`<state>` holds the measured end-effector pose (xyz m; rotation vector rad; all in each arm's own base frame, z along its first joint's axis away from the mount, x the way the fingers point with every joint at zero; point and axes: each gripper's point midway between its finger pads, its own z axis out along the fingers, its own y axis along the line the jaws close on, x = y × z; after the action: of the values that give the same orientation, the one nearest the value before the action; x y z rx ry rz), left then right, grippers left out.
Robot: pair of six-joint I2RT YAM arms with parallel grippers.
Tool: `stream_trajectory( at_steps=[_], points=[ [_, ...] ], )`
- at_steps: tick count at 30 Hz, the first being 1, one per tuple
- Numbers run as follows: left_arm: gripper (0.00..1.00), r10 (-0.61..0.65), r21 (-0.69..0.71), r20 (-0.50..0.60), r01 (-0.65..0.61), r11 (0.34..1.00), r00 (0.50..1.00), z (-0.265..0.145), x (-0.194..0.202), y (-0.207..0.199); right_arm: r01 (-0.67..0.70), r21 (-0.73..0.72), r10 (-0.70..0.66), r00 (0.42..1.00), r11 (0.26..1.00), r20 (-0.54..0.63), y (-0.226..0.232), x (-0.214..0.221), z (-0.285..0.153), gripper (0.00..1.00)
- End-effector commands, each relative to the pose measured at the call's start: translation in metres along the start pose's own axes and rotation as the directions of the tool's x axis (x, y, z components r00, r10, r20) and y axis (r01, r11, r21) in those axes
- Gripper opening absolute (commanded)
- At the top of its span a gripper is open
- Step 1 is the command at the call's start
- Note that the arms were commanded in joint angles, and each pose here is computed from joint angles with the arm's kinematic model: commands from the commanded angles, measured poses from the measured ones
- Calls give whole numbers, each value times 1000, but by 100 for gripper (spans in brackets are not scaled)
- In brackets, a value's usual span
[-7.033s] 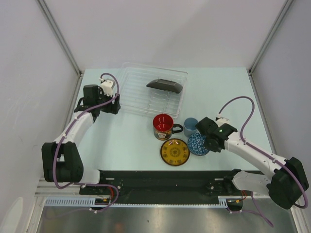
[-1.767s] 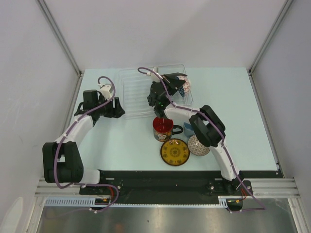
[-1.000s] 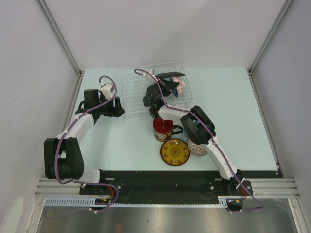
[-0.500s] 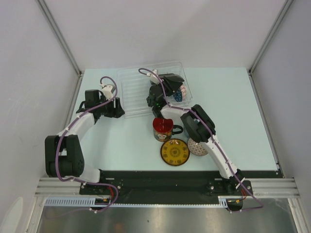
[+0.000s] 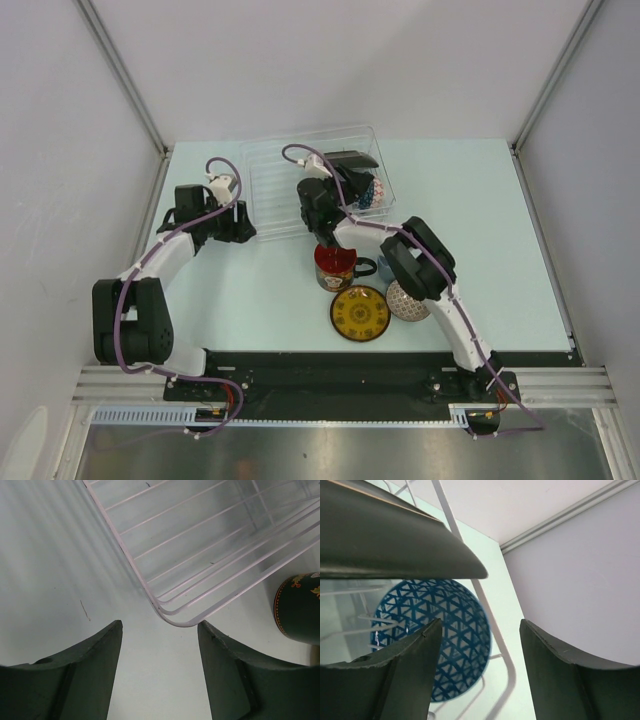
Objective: Load the mixed dishes into the dish rack
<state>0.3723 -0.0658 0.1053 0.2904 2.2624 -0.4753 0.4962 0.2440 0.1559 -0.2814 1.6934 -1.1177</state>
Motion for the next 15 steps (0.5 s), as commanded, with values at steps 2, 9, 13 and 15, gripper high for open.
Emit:
stream_trajectory(
  at_steps=[2,9,13,15],
  points=[
    [66,28,0,24,-28,1000,999,-1,-7,1,-234,-22,234,971,972,42,-67,-44,-23,69],
    [66,21,5,33,-21,1000,999,-3,-10,-1,-360,-167,359,933,918,-39,-112,-46,-32,70],
    [66,18,2,42,-18,1000,999,-2,-14,0,-429,-324,370,900,843,-230,-114,-15,-29,48],
    [67,9,6,48,-9,1000,999,-2,-19,-1,-496,-348,407,863,796,-299,-118,-5,-26,26]
  ],
)
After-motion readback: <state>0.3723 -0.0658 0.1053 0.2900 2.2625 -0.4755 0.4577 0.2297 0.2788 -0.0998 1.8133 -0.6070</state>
